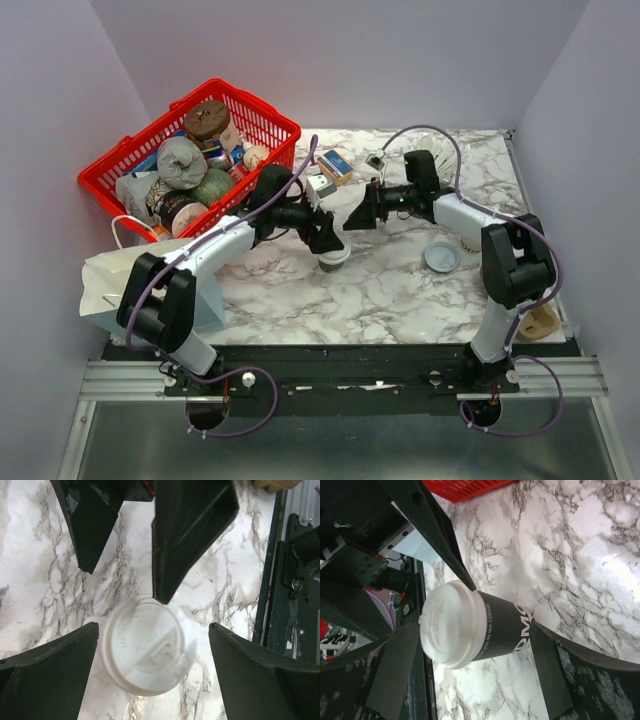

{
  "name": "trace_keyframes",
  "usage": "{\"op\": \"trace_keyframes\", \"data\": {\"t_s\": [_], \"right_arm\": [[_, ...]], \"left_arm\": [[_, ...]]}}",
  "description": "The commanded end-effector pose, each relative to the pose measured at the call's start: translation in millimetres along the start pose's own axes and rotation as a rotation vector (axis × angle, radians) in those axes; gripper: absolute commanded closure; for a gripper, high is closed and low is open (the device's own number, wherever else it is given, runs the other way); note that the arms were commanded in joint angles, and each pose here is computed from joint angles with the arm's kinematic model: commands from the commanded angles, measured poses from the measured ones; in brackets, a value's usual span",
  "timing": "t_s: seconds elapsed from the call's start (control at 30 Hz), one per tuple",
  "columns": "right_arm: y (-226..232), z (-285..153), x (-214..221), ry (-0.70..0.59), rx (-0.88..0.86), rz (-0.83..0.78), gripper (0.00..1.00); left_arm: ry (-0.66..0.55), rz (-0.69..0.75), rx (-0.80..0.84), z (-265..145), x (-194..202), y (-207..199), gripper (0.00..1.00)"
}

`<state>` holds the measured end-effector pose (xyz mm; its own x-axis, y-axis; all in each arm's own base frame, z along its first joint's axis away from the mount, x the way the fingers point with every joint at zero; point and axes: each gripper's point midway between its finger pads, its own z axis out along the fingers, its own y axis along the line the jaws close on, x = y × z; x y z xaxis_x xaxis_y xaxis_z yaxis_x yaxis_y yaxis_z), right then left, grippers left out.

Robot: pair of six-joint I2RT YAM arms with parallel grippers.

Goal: Pack the takeout coffee

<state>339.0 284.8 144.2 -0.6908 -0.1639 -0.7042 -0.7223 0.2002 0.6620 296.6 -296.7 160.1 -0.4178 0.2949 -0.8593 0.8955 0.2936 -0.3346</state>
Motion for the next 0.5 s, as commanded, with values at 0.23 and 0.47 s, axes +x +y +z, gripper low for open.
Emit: {"op": "trace_keyframes", "data": {"t_s": [0.23, 0.47], "right_arm": [[22.8, -28.9, -32.4, 0.036, 0.114, -0.256, 0.0], [16.2, -34.3, 28.2, 0.255, 0.201, -0.494, 0.0]], "left_arm": [[-0.039, 0.098, -0.144, -47.6, -43.9, -10.4, 0.01], [-0.136, 0.103, -0.308, -92.5, -78.2, -2.0, 0.01]]}}
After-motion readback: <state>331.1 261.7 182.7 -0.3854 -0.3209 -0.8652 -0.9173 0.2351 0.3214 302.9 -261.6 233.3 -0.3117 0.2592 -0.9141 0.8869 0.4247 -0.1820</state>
